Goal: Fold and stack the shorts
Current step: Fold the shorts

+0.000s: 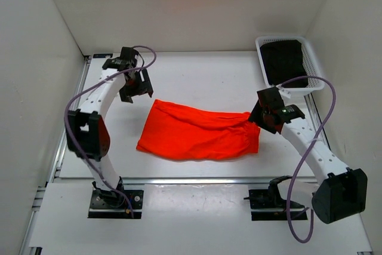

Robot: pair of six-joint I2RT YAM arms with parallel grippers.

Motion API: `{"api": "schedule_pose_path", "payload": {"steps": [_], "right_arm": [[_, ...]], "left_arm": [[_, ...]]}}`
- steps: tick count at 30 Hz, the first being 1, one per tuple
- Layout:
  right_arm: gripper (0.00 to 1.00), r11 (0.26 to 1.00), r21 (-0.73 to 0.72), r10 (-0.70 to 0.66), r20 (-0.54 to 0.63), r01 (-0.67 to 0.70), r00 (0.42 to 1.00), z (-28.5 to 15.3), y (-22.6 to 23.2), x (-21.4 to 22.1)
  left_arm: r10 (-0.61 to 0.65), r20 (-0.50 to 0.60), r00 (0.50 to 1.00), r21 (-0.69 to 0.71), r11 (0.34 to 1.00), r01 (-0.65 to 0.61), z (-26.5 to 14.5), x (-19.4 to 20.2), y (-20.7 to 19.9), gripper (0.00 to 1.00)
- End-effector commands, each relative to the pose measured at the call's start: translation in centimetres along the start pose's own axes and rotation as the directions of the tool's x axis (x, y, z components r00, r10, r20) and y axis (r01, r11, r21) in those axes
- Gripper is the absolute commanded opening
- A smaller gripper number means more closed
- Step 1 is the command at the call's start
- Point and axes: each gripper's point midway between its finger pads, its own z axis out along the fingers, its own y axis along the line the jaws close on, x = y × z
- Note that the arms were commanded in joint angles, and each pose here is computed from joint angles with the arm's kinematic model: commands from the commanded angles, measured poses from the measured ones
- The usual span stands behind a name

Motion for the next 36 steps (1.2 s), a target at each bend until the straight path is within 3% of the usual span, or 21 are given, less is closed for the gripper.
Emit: {"api": "schedule_pose_path", "payload": {"steps": [1,2,5,10,15,20,23,27,30,31,35,36], "right_arm": [[0.71,0.999,-0.029,0.026,-0.125,-0.030,0.992,0.0,-0.9,3.6],[0.88,0.999,-0.026,0.037,-0.163,-0.042,0.986,0.3,-1.3,5.1],[0.96,0.986,-0.065,0.136,-0.218,-0.154,0.966,-0.2,-2.0,6.6],[0.97,0.939,-0.114,0.284,-0.266,-0.323,0.921,-0.2,-3.2,9.1],[0.98,0.851,-0.141,0.439,-0.338,-0.506,0.833,0.7,-2.5,11.0],[0.94,0.766,-0.224,0.536,-0.295,-0.602,0.791,3.2,-1.6,10.8],[0.88,0.749,-0.234,0.589,-0.192,-0.620,0.785,4.4,-2.7,9.8],[0.76,0.711,-0.290,0.635,-0.126,-0.640,0.762,5.1,-2.9,8.9],[0.60,0.708,-0.278,0.645,-0.120,-0.649,0.755,5.6,-3.0,9.0],[0.45,0.717,-0.245,0.641,-0.133,-0.652,0.756,6.1,-3.3,9.6],[0.03,0.749,-0.235,0.616,-0.095,-0.619,0.782,5.9,-3.2,8.1],[0.00,0.765,-0.210,0.609,-0.069,-0.609,0.790,5.9,-3.7,7.8]], "left_arm": [[0.000,0.015,1.000,0.001,1.000,0.000,-1.5,2.9,1.3,0.91],[-0.008,-0.029,1.000,-0.010,1.000,0.007,-0.6,5.1,2.1,0.93],[-0.017,-0.035,0.999,-0.001,1.000,0.017,-1.0,7.1,2.9,0.93],[-0.016,-0.069,0.997,-0.008,1.000,0.016,-0.3,9.3,3.7,0.93],[-0.016,-0.069,0.997,-0.008,1.000,0.016,-0.3,9.3,3.7,0.93],[-0.016,-0.069,0.997,-0.008,1.000,0.016,-0.3,9.3,3.7,0.93],[-0.016,-0.069,0.997,-0.008,1.000,0.016,-0.3,9.3,3.7,0.93],[0.002,-0.087,0.996,-0.012,1.000,-0.003,0.1,9.8,3.6,0.93],[0.002,-0.091,0.996,-0.003,1.000,-0.002,0.3,9.8,3.4,0.93],[0.002,-0.102,0.995,-0.009,1.000,-0.002,0.7,10.0,3.5,0.93],[-0.019,-0.116,0.993,0.002,1.000,0.020,1.0,10.3,3.6,0.93],[-0.019,-0.116,0.993,0.002,1.000,0.020,1.0,10.3,3.6,0.93]]}}
